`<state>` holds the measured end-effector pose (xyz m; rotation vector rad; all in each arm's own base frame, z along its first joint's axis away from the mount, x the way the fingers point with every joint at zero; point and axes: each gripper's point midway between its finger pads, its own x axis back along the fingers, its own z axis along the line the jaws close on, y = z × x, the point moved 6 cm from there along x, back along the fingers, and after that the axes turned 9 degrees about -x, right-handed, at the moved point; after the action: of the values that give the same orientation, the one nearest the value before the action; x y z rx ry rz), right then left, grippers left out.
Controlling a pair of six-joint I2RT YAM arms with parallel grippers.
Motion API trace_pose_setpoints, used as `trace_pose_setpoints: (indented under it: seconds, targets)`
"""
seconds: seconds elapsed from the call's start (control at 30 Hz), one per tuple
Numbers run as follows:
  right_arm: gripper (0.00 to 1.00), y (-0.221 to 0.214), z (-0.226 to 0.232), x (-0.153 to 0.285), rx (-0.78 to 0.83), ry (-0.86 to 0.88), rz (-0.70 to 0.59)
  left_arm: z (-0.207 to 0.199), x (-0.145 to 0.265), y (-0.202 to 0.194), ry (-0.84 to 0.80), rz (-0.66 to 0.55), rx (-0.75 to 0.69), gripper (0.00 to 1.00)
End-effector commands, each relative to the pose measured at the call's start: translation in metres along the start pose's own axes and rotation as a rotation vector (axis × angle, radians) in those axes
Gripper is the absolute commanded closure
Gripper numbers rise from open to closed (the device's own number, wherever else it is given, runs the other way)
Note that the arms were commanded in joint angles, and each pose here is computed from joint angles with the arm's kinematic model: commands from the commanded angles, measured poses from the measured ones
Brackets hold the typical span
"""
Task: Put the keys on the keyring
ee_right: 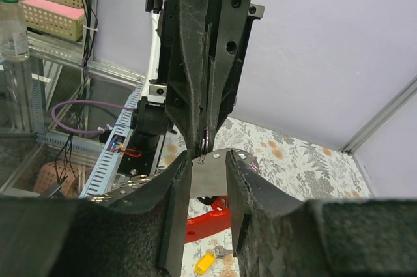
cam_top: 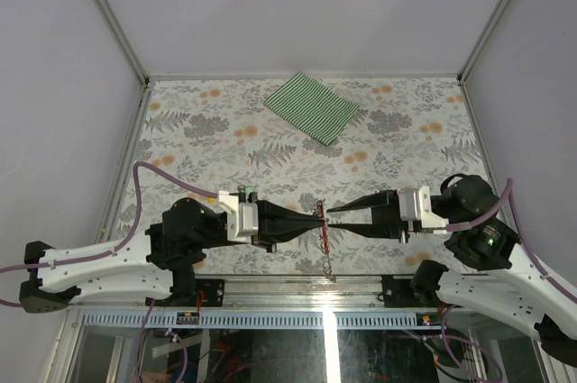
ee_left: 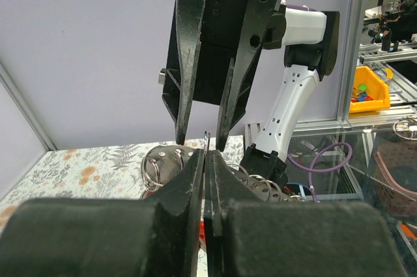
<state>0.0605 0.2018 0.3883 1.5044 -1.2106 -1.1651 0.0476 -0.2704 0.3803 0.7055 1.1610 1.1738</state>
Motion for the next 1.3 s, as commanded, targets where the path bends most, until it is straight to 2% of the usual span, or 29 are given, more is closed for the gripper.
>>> trace_pose_setpoints:
  seconds: [0.0,0.5,0.7,0.8,1.0,1.27]
  targets:
    - [0.66,0.014,0.002,-0.004,0.025,0.041,-0.045,0.006,-0.004,0.025,0.021,-0.105,-0.017,1.00]
    - [0.80,0.009,0.003,-0.008,0.005,0.076,-0.018,0.007,-0.004,0.025,0.027,-0.095,-0.020,1.00]
    - [0.98,0.007,0.003,-0.010,-0.008,0.089,-0.001,0.007,-0.004,0.026,0.031,-0.098,-0.021,1.00]
    - [1.00,0.005,0.002,-0.010,-0.015,0.087,0.015,0.007,-0.003,0.026,0.032,-0.097,-0.020,1.00]
    - [1.00,0.013,-0.003,-0.004,0.052,0.031,0.014,0.007,0.002,0.023,0.045,-0.086,-0.001,0.77]
    - [1.00,0.014,-0.005,0.007,0.237,-0.003,0.016,0.008,0.015,0.019,0.091,-0.056,0.049,0.72]
